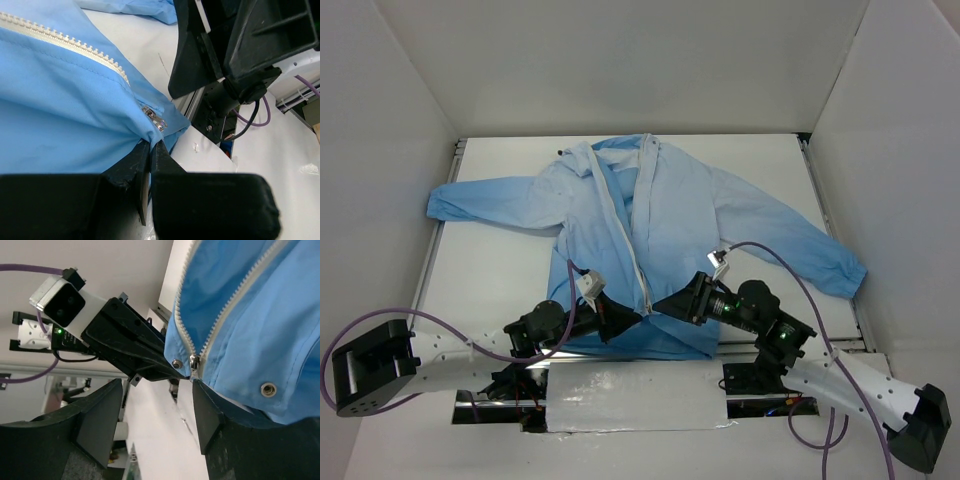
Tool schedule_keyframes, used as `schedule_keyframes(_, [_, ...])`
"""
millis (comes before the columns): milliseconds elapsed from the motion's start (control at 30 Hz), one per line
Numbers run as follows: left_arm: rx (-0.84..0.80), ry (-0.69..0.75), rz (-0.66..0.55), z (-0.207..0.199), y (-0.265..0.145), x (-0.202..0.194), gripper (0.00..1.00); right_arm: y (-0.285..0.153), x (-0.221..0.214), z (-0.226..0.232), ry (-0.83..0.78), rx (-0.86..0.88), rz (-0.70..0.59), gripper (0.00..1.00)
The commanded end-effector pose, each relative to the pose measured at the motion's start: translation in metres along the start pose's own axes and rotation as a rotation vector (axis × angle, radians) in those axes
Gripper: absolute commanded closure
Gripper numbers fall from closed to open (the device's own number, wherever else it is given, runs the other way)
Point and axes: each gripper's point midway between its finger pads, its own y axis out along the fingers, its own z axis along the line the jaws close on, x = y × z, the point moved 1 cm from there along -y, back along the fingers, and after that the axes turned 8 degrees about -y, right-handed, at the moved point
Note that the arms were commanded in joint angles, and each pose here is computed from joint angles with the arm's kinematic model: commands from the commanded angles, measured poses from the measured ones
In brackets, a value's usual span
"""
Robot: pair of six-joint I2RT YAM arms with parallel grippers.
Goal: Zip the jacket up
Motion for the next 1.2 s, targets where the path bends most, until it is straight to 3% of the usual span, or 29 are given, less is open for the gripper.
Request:
schedule_keyframes(0, [-0.091, 0.013, -0.085, -0.024, 0.006, 0.025, 1.00, 0.004, 0.006, 0.006, 0.128, 0.006, -0.073, 0.35])
schedule_keyframes(400, [-0.088, 0.018, -0.087, -0.024, 0.009, 0.027, 1.00, 0.017, -0.020, 0.004, 0.212, -0.022, -0.032, 0.44])
schedule_keyframes(967, [-0.089, 0.018, -0.086, -0.024, 0.008, 0.025, 1.00, 0.016, -0.012, 0.005, 0.214, -0.032, -0.072, 0.60])
schedule_keyframes(1167, [-0.095, 0.018, -0.085, -0.025, 0.008, 0.025, 1.00, 0.016, -0.012, -0.003, 0.212, -0.059, -0.090, 0.61])
